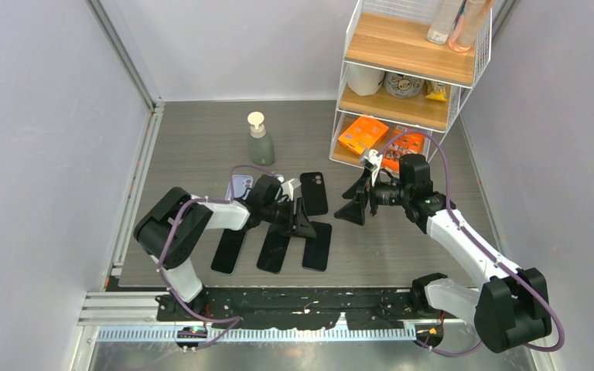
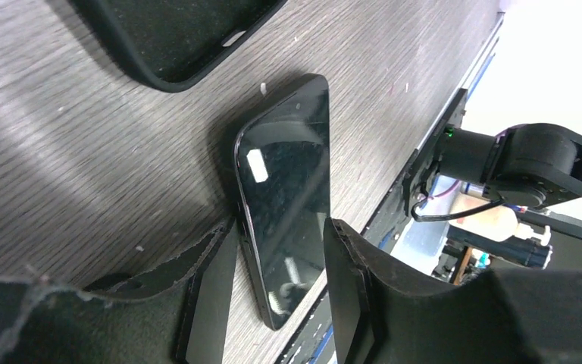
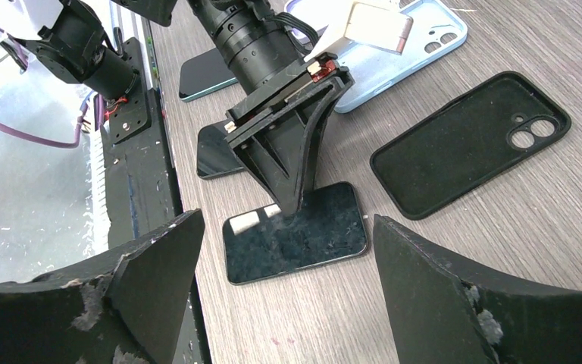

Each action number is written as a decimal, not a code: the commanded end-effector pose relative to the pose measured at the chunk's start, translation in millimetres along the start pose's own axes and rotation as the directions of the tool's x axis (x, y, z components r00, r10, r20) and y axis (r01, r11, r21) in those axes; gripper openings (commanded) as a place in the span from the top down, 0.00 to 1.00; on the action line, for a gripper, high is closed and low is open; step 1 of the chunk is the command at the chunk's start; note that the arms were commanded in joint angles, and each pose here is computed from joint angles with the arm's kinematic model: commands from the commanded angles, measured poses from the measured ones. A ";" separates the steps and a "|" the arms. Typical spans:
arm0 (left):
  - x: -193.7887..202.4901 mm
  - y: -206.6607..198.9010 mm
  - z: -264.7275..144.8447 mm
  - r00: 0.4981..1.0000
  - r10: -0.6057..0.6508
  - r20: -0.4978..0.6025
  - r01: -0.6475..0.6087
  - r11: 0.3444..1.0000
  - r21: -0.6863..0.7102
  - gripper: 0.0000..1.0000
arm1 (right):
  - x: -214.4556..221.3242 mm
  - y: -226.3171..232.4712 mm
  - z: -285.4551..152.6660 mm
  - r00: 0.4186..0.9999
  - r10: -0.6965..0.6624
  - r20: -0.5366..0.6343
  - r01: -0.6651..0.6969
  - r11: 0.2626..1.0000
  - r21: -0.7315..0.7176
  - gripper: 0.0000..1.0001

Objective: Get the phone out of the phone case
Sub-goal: Place the phone at the center of the board, then reset both arms

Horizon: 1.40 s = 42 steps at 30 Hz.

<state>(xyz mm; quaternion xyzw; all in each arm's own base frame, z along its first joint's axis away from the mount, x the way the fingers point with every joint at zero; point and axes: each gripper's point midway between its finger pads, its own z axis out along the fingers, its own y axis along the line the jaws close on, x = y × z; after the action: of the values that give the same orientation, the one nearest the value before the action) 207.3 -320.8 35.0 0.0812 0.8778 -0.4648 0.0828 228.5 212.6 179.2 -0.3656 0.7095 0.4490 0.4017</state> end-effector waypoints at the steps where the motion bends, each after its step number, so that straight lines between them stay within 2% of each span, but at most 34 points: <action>1: -3.6 8.3 -9.9 0.998 0.040 0.046 -0.036 0.996 -0.077 0.50 | -20.4 -1.2 -2.6 0.997 -0.070 0.036 0.070 0.998 0.010 0.12; 6: -4.8 10.8 -14.5 0.997 0.053 0.055 -0.047 0.992 -0.114 0.48 | -19.9 -3.6 -2.0 0.997 -0.072 0.032 0.071 0.997 0.018 0.11; 10: -8.7 8.4 -18.0 0.994 0.081 0.067 -0.072 0.989 -0.126 0.45 | -21.5 -5.6 -2.8 0.996 -0.079 0.034 0.078 0.996 0.033 0.01; 12: -13.3 4.1 -20.6 0.991 0.106 0.076 -0.096 0.987 -0.125 0.44 | -23.1 -6.8 -3.9 0.996 -0.087 0.037 0.085 0.995 0.047 0.04; 16: -25.0 -7.4 -28.2 0.976 0.184 0.113 -0.170 0.978 -0.125 0.39 | -26.4 -9.7 -7.5 0.994 -0.104 0.045 0.101 0.992 0.078 0.05; 21: -44.9 -33.1 -45.7 0.931 0.315 0.183 -0.297 0.947 -0.120 0.35 | -31.2 -15.2 -12.4 0.993 -0.112 0.049 0.105 0.987 0.123 0.04; 27: -71.0 -69.1 -78.3 0.825 0.494 0.274 -0.467 0.869 -0.162 0.32 | -35.9 -6.8 -16.7 0.990 -0.138 0.036 0.135 0.987 0.086 0.04; 30: -82.2 -77.1 -97.1 0.798 0.521 0.303 -0.484 0.853 -0.194 0.32 | -34.6 -1.3 -17.6 0.983 -0.182 0.032 0.180 0.982 0.053 0.05; 34: -95.9 -91.4 -123.4 0.739 0.574 0.354 -0.533 0.819 -0.215 0.31 | -36.9 -5.2 -20.1 0.982 -0.187 0.042 0.183 0.979 0.088 0.05; 37: -103.4 -102.0 -144.6 0.657 0.654 0.375 -0.596 0.755 -0.274 0.30 | -40.7 -13.2 -23.0 0.984 -0.172 0.054 0.163 0.976 0.145 0.05; 39: -106.9 -109.3 -159.8 0.593 0.706 0.387 -0.630 0.706 -0.324 0.29 | -45.3 -17.6 -26.8 0.991 -0.116 0.071 0.101 0.976 0.192 0.05; 42: -111.2 -119.6 -187.4 0.494 0.778 0.388 -0.660 0.626 -0.414 0.26 | -50.7 -18.5 -31.6 0.989 -0.126 0.072 0.109 0.972 0.206 0.05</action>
<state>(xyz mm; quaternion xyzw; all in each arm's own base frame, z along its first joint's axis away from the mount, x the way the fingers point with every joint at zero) 269.4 -258.6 210.4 0.2543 0.7880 -0.3531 0.4356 246.2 190.8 198.6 -0.3571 0.7206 0.3838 0.4538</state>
